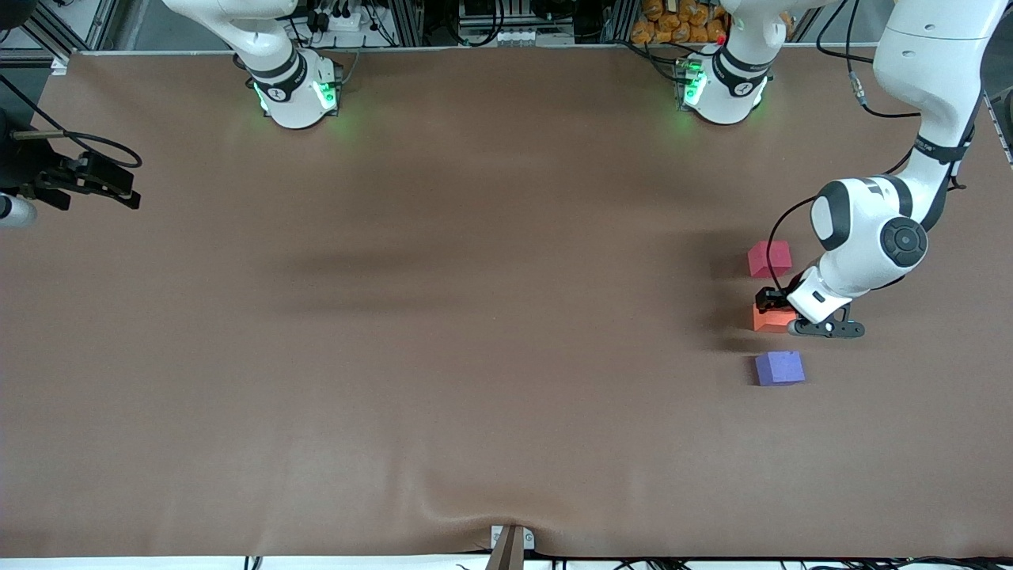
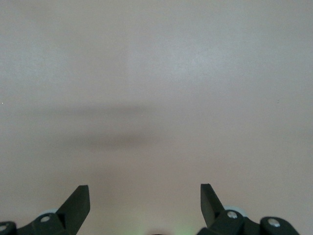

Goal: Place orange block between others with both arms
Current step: 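Lower the orange cube between the pink and purple cubes, then open the left gripper and lift it away from the cubes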

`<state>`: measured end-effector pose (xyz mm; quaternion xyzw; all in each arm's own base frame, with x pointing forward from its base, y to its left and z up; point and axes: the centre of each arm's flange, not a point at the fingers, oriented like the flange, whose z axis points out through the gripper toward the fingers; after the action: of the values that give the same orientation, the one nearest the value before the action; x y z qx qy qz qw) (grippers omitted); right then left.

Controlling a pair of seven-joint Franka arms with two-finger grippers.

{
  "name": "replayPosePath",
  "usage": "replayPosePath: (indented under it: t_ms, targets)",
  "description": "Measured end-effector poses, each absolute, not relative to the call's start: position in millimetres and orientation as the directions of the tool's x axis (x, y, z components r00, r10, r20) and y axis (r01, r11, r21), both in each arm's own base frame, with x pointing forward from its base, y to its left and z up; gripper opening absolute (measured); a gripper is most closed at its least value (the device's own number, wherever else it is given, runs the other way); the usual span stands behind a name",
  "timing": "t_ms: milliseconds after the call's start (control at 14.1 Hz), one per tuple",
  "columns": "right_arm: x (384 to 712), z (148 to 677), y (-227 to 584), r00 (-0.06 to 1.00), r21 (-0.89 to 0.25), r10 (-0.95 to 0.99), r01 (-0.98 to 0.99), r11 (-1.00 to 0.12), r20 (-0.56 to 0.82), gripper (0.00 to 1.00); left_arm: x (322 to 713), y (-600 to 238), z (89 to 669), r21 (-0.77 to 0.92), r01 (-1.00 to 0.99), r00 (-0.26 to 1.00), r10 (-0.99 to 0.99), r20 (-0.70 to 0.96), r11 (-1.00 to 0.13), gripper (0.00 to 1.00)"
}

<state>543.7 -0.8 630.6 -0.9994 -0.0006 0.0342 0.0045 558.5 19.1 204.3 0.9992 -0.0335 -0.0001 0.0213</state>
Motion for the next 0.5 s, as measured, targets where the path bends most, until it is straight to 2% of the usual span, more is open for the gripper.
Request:
replayPosePath:
  t_ms: [212, 496]
  targets:
    - [543.7, 632.0, -3.2, 0.998, -0.009, -0.003, -0.004, -1.0, -0.065, 1.0, 562.8, 17.0, 206.3, 0.042, -0.071, 0.997, -0.07, 0.021, -0.997, 0.98]
    - [543.8, 632.5, -3.3, 0.998, -0.009, -0.003, -0.004, -1.0, -0.064, 1.0, 580.4, 21.7, 251.4, 0.029, -0.068, 0.994, -0.065, 0.091, -0.997, 1.0]
